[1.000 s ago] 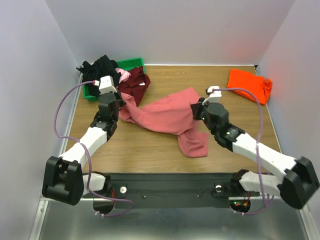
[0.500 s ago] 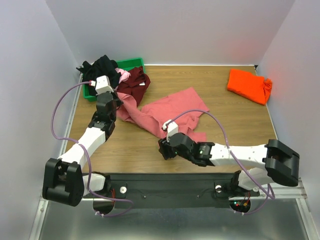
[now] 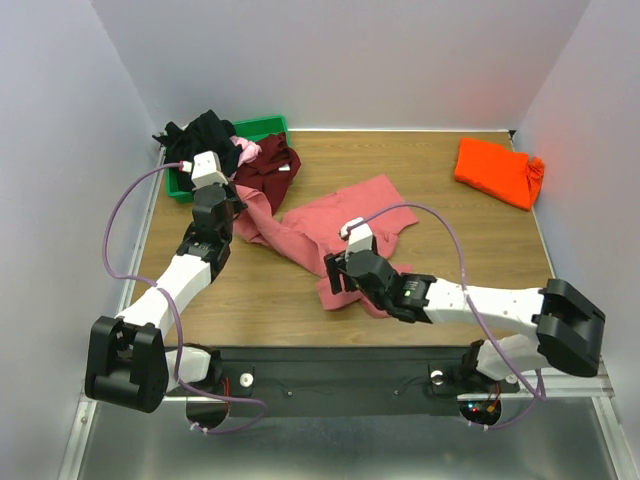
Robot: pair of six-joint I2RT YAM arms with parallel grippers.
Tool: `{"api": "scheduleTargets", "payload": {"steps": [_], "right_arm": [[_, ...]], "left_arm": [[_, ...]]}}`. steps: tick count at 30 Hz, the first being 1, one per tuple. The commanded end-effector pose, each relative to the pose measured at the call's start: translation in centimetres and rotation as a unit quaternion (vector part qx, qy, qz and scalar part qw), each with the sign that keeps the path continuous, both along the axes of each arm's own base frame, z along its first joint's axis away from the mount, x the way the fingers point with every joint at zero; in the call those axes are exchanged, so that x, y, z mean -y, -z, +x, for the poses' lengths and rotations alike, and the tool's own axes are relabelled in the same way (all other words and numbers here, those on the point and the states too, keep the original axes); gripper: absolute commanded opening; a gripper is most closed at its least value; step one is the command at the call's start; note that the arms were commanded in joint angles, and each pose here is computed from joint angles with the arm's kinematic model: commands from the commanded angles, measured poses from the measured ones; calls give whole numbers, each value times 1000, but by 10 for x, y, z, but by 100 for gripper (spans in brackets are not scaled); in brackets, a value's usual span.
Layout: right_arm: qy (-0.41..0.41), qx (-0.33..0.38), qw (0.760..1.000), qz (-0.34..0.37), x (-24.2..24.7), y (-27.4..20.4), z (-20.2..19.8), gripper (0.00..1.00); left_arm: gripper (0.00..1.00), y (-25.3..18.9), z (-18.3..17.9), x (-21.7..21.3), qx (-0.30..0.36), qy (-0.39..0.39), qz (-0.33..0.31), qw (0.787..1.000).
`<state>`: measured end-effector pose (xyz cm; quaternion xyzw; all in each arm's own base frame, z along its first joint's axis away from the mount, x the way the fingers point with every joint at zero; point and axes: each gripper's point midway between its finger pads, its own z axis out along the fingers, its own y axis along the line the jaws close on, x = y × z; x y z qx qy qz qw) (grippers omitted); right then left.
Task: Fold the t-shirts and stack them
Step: Flatten the tshirt out
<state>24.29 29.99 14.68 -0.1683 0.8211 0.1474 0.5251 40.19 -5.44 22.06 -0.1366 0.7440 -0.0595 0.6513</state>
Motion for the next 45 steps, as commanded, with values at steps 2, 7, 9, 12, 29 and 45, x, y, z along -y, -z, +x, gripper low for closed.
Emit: {"api": "scheduleTargets", "payload": {"steps": [2, 7, 9, 12, 29, 45], "right_arm": [[-89, -20, 996, 17, -44, 4, -7, 75], [-107, -51, 993, -8, -59, 35, -11, 75], [-108, -54, 993, -10, -60, 38, -11, 75], [-108, -53, 993, -12, -62, 39, -10, 75], [-40, -59, 992, -100, -58, 79, 14, 65], [-59, -72, 986, -135, -66, 79, -18, 69]], "left_arm": [[0, -28, 3, -1, 42, 0, -10, 999], [0, -28, 3, -1, 42, 0, -10, 999], [0, -28, 3, -1, 42, 1, -10, 999], [0, -28, 4, 0, 42, 0, -10, 999], [0, -28, 3, 1, 42, 4, -10, 999], [0, -27, 4, 2, 41, 8, -10, 999]]}}
